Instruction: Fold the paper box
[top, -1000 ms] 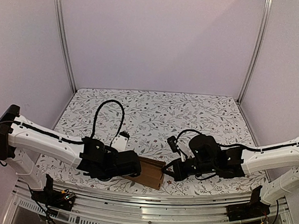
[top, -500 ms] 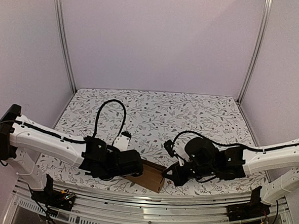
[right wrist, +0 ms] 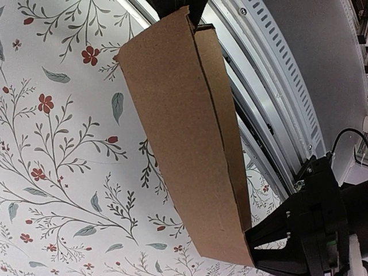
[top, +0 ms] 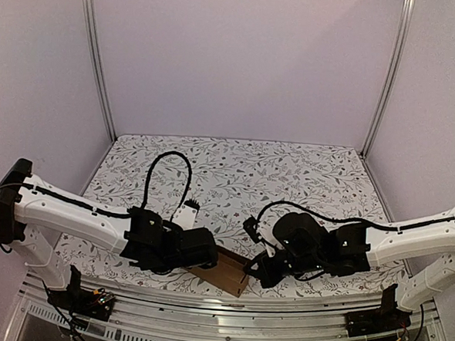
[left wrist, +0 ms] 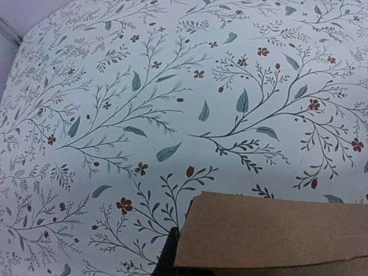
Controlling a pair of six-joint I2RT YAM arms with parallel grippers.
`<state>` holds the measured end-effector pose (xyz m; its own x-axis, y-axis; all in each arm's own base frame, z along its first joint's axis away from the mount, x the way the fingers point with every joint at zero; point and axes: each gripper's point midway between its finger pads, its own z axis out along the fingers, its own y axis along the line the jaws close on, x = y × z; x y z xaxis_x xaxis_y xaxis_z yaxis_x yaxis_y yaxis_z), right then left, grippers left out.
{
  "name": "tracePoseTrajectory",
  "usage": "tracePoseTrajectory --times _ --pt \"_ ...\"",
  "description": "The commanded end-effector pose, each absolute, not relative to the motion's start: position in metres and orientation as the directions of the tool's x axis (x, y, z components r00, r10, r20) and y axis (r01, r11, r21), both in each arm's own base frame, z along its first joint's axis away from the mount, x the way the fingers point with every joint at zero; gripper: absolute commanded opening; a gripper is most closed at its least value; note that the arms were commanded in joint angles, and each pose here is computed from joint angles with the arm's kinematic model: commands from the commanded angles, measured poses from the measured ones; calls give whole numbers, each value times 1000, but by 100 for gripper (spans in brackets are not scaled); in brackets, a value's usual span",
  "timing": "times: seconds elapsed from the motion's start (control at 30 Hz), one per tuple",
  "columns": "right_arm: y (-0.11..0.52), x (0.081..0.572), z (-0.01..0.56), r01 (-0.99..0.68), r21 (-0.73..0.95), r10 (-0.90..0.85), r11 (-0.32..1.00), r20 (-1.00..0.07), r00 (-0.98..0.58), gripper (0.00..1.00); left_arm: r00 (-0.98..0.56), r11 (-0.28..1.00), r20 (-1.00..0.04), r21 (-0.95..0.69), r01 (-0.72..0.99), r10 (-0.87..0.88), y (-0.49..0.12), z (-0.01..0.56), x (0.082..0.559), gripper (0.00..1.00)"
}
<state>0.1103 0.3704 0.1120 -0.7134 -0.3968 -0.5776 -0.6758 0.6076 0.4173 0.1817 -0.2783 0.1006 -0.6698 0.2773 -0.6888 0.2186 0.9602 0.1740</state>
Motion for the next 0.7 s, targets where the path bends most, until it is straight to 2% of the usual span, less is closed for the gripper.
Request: tracePoseTrajectory --times 0.0,0.27,0.43,0.67 --pt "367 91 90 -680 408 -470 609 -506 -724 0 -692 955 -669 98 279 271 -303 99 165 0" --pt "366 91 82 -665 396 -458 633 -500 -735 0 -688 954 -674 90 286 270 -305 101 164 0" --pt "355 110 87 -652 310 -434 692 -544 -718 0 -689 953 -671 92 287 272 -302 100 161 0" --pt "344 136 94 -639 276 -419 718 -562 -714 0 -690 959 -680 71 274 247 -299 103 160 0"
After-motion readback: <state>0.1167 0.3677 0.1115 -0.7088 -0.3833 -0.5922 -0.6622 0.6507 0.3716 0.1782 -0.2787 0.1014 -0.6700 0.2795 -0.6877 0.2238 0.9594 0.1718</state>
